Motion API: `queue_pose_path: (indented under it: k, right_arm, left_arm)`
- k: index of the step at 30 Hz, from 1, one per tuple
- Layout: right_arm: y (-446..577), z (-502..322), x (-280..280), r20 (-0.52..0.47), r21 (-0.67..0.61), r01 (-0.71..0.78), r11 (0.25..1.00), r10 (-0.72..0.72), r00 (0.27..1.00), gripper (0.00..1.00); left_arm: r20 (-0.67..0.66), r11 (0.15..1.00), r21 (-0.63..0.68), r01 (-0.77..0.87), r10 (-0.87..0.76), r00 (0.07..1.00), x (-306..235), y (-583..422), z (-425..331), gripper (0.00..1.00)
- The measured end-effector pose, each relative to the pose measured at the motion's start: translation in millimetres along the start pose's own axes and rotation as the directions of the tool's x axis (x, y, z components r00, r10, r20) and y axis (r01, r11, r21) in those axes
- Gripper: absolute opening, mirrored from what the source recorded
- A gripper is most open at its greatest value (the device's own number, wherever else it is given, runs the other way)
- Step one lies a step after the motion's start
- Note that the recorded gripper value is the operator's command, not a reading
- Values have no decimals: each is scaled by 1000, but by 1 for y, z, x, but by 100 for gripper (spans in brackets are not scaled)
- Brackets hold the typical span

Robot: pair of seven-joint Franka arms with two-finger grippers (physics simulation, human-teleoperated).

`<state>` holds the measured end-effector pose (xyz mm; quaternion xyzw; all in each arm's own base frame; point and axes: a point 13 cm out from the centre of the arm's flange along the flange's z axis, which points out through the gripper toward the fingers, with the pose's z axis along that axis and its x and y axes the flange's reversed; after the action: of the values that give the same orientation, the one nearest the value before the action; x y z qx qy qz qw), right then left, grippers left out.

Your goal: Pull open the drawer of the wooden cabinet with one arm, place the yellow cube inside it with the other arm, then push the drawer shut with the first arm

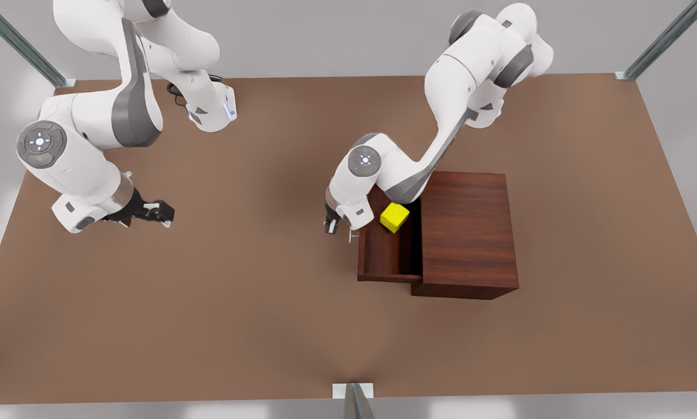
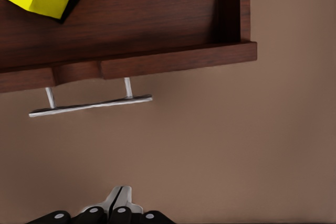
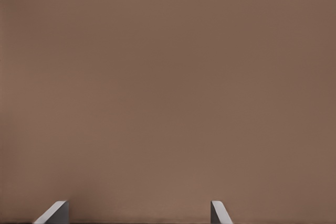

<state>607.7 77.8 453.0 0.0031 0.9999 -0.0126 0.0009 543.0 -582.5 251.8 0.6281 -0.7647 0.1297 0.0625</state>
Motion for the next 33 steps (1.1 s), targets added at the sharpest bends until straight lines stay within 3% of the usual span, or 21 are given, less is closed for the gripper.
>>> queue_pose_path:
  k: [9, 21, 33]
  right_arm:
    - [-1, -17, -2, 18, -16, 43, 999, -43, 999, 100]
    - [1, -19, -1, 17, -16, 82, 996, -82, 996, 100]
    - [1, -18, 1, 5, -16, 101, 995, -101, 995, 100]
  left_arm:
    - [76, 996, 85, 15, -21, 997, -15, 8, 77, 21]
    - [198, 998, -32, 54, -47, 979, -64, 28, 81, 21]
    - [237, 986, -139, 93, -58, 970, -112, 25, 49, 21]
